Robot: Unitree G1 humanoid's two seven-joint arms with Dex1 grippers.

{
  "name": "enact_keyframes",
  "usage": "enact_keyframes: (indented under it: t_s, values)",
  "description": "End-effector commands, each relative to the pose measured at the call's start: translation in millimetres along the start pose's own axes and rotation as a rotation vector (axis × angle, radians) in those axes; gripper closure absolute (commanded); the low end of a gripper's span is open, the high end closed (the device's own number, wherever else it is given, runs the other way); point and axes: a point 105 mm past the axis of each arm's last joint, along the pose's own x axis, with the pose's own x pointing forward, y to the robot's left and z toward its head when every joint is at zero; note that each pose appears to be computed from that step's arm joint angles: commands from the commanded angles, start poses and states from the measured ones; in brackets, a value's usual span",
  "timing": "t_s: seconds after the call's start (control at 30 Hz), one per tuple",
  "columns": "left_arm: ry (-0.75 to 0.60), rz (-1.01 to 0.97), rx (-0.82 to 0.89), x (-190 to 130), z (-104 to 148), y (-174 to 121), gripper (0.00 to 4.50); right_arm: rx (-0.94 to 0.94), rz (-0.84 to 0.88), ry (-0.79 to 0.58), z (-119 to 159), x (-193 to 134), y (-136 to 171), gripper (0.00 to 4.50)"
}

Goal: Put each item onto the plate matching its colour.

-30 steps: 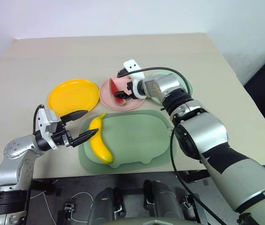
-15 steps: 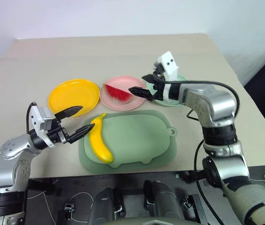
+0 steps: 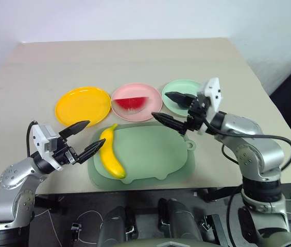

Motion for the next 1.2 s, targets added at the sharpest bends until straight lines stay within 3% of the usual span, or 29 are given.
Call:
enact_keyframes:
  t_s: [0.03, 0.27, 0.53, 0.87, 1.2]
  values:
    - [-0.032, 0.03, 0.038, 0, 11, -3, 0.0, -0.041, 0.087, -0.005, 2, -6, 15, 0.04]
    - [-0.012, 0.063, 0.031, 2, 6, -8, 0.0, -0.061, 0.14, 0.061, -13, -12, 15, 0.04]
    - [0.019, 0.066, -0.098, 20, -1, -25, 0.0, -0.08, 0.114, 0.052, -13, -3, 15, 0.04]
    - [0.276, 0.237, -0.184, 31, -33, -11, 0.0, -0.075, 0.075, 0.075, -16, -6, 12, 0.04]
    - [0.437, 0.159, -0.266, 33, -52, -28, 0.0, -0.072, 0.074, 0.082, -11, -2, 14, 0.04]
